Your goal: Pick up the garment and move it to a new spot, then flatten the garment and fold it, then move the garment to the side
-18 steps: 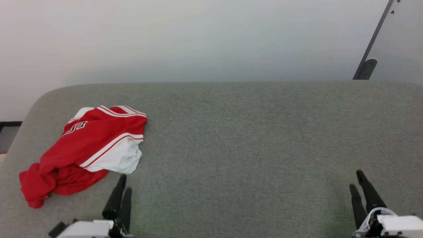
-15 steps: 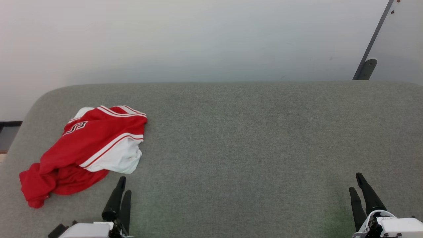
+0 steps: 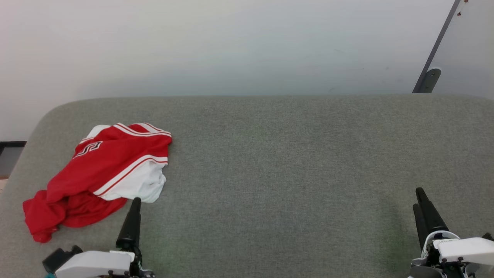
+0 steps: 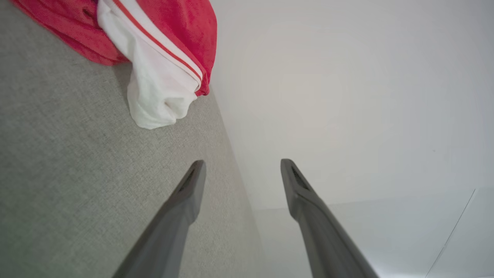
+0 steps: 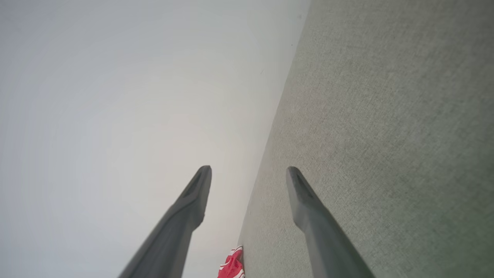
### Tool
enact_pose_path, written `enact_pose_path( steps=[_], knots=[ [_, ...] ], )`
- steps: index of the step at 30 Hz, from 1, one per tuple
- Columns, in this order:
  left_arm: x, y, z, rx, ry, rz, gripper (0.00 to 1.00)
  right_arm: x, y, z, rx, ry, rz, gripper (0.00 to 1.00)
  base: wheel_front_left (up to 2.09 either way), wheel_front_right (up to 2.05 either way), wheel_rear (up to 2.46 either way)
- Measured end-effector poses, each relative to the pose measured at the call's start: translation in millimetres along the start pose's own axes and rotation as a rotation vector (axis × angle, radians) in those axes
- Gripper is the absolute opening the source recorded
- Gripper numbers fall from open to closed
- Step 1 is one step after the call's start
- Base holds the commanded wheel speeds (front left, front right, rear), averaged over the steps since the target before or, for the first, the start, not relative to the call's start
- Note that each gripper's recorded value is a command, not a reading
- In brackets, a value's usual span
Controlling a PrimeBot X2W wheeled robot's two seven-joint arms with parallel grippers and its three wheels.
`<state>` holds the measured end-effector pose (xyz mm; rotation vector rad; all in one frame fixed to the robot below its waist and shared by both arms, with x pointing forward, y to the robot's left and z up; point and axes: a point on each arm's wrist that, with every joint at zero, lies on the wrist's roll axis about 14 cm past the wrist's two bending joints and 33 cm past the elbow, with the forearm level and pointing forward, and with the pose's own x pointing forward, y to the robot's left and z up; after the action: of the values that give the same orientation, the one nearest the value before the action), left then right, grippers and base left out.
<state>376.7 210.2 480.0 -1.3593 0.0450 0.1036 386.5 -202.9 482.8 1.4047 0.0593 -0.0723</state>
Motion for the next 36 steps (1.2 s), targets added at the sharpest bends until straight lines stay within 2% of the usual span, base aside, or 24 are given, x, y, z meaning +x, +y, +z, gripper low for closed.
enact_pose_path(
  steps=[17,36],
  knots=[
    [2,-11,7,0.445,-0.025,-0.016,1.0,10,20,1,-0.411,0.01,0.059,1.0,0.0,0.0,0.0],
    [2,-15,4,0.834,-0.026,-0.023,1.0,13,38,-3,-0.845,0.001,0.138,1.0,0.0,0.0,0.0]
  ],
)
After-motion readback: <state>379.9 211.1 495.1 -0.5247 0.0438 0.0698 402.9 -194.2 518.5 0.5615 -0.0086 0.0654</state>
